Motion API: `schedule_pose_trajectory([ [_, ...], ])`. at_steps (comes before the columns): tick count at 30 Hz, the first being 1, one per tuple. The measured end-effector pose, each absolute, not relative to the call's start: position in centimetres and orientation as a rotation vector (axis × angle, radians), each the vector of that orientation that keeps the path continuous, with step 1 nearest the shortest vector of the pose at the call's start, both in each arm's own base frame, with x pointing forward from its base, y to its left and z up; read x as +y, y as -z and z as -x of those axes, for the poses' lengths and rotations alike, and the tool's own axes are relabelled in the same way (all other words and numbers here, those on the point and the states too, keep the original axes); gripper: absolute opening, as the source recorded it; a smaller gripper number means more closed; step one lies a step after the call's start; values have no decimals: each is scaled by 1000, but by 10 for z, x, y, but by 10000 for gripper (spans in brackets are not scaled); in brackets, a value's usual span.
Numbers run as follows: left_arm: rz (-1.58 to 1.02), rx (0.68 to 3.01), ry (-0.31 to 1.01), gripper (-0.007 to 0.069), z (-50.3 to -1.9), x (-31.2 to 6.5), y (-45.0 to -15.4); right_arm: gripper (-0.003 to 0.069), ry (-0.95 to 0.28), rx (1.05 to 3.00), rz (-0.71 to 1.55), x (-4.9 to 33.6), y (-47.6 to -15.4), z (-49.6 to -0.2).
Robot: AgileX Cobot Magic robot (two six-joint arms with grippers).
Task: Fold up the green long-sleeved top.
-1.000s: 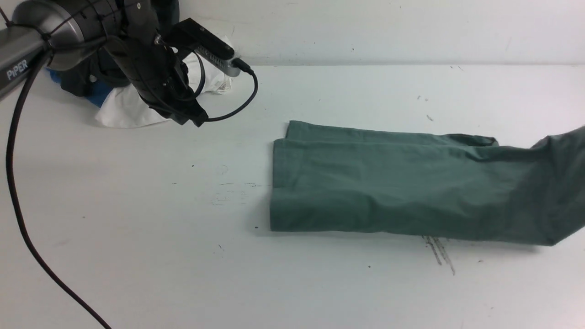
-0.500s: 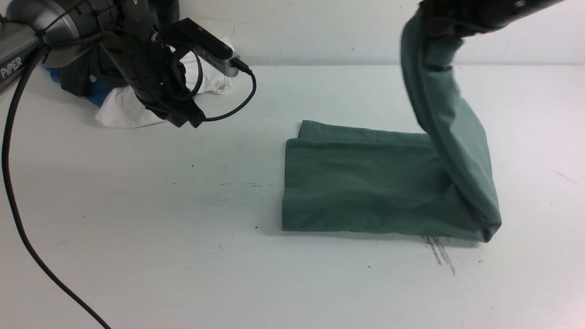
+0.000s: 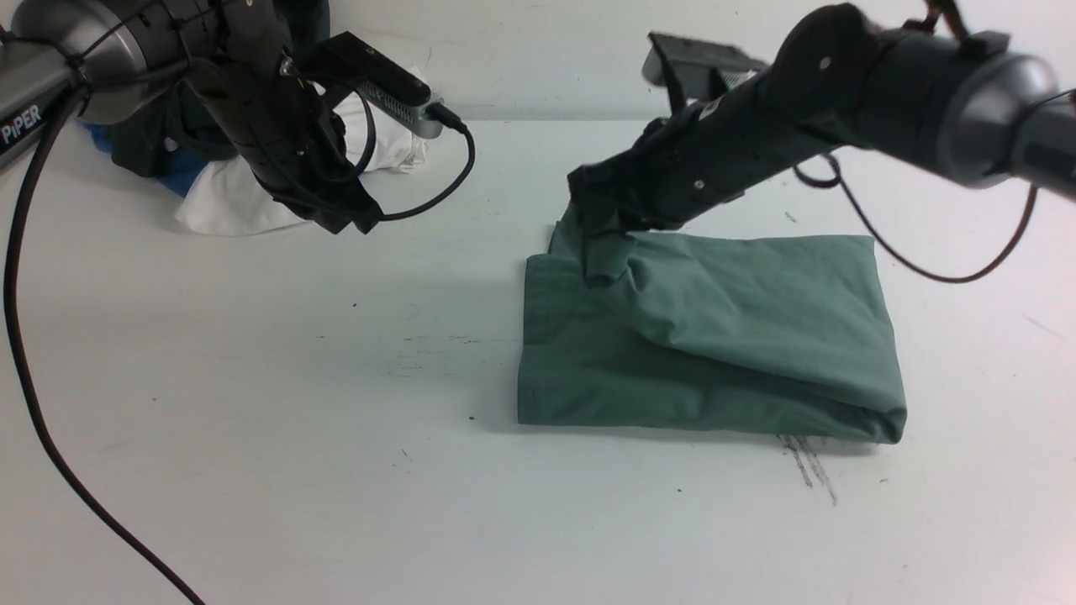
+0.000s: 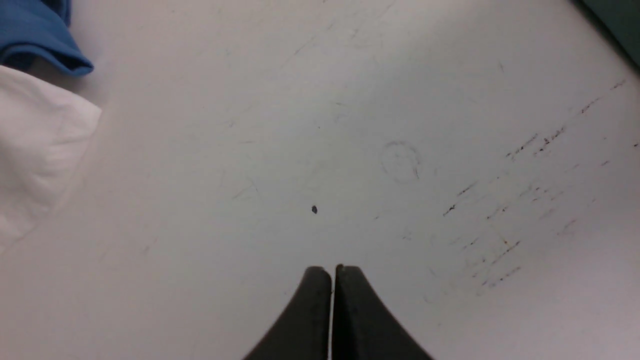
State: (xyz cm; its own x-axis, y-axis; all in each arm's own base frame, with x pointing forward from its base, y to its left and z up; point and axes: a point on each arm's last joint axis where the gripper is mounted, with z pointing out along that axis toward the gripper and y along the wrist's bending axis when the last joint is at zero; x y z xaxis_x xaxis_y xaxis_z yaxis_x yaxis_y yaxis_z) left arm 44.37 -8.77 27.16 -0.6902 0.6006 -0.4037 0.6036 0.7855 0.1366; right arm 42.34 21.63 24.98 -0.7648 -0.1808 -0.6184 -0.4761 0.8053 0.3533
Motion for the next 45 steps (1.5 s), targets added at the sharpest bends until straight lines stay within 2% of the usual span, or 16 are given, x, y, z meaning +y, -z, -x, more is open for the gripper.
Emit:
schedule_pose_trajectory([
  [1, -906, 2545, 10, -8, -444, -88, -272, 97, -682, 2412, 484, 217, -249, -424],
  [4, -905, 2543, 12, -8, -444, -88, -272, 262, -777, 2392, 486, 224, -242, -425],
  [8, -902, 2541, 18, -8, -444, -88, -272, 456, -816, 2308, 538, 226, -262, -427],
  [9, -893, 2540, 41, -8, -443, -90, -272, 529, -804, 2263, 578, 223, -280, -429],
  [12, -892, 2520, 137, -8, -441, -100, -275, 561, -705, 2228, 671, 207, -310, -431],
  [14, -949, 2475, 234, -8, -437, -118, -277, 536, -589, 2245, 716, 188, -331, -431],
  [16, -1031, 2418, 304, -8, -432, -139, -277, 474, -434, 2308, 742, 168, -337, -432],
  [18, -1075, 2382, 348, -8, -429, -155, -276, 417, -355, 2369, 735, 156, -335, -433],
  [20, -1169, 2313, 407, -8, -424, -190, -264, 250, -141, 2532, 685, 122, -318, -437],
  [21, -1188, 2305, 415, -8, -424, -199, -257, 186, -101, 2567, 662, 113, -312, -439],
  [22, -1192, 2299, 417, -8, -423, -203, -256, 173, -93, 2576, 656, 112, -310, -439],
  [24, -1215, 2295, 423, -8, -426, -221, -233, 41, -32, 2699, 605, 91, -277, -442],
  [25, -1218, 2300, 423, -8, -426, -222, -228, 35, -29, 2699, 605, 91, -277, -442],
  [26, -1222, 2319, 424, -8, -430, -227, -211, 5, -25, 2761, 598, 86, -253, -441],
  [33, -1252, 2433, 423, -8, -438, -223, -159, -13, -90, 2842, 561, 90, -161, -440],
  [45, -1128, 2513, 417, -8, -457, -173, -158, -13, -189, 2677, 529, 119, -154, -456],
])
